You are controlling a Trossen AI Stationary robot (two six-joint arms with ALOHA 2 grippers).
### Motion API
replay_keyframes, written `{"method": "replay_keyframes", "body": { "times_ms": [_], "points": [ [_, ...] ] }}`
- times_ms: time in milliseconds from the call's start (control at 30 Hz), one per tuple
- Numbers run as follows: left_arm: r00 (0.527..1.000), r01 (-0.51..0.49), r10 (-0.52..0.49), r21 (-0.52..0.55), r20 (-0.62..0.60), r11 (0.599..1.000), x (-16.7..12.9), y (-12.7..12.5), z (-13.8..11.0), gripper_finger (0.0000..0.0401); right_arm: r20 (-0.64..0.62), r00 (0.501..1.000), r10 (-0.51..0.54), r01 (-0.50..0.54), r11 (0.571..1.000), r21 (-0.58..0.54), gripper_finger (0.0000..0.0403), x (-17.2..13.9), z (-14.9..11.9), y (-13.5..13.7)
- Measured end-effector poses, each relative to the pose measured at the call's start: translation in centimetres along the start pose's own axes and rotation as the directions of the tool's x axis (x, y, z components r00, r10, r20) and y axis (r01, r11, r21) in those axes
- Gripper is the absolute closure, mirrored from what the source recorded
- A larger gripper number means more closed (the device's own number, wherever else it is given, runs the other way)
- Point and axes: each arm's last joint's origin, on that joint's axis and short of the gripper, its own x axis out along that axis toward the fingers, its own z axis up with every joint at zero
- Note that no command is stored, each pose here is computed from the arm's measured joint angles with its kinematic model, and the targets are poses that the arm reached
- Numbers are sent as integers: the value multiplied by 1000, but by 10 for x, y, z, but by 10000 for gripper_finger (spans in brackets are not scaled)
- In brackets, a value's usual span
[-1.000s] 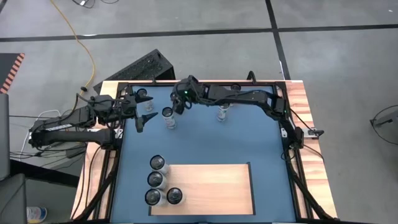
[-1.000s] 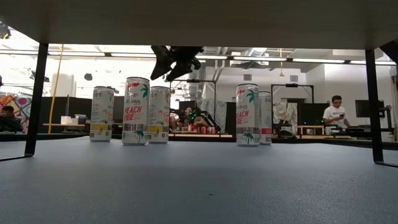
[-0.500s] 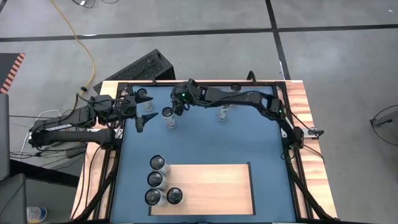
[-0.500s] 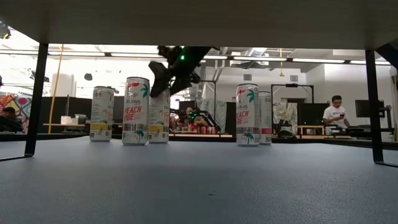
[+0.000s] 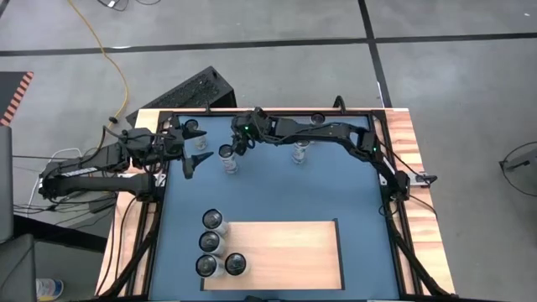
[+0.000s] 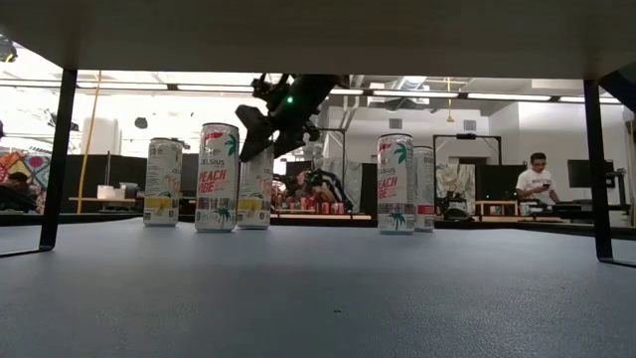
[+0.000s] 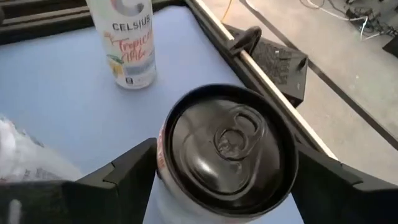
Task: Place canned beverage on shelf
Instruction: Put the right white yellow soda can on the shelf aligned with the other white yellow soda can
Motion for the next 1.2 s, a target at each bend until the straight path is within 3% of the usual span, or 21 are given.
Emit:
{"method": "replay_keyframes", "body": {
  "times_ms": [267,533,667,867,1000,1200],
  "points": [
    [1000,0,0,-9,0,1000,0,0,0,68,-14,1000,-15,16,999,52,186,-2,-1,3],
    [1000,1,-1,-24,0,1000,0,0,0,68,-22,1000,-23,24,997,76,188,-4,-2,7],
    [1000,1,-1,-27,0,1000,0,0,0,68,-50,996,-74,76,996,53,188,-17,0,10],
    [1000,1,-1,-34,0,999,0,0,0,68,-49,991,-124,128,986,104,188,-55,17,4],
    [1000,1,-1,-41,1,999,0,0,0,68,-46,977,-210,213,974,81,188,-82,25,5],
    [1000,21,-20,-77,14,997,0,-1,1,68,-16,970,-244,244,965,97,188,-147,40,10]
  ]
}}
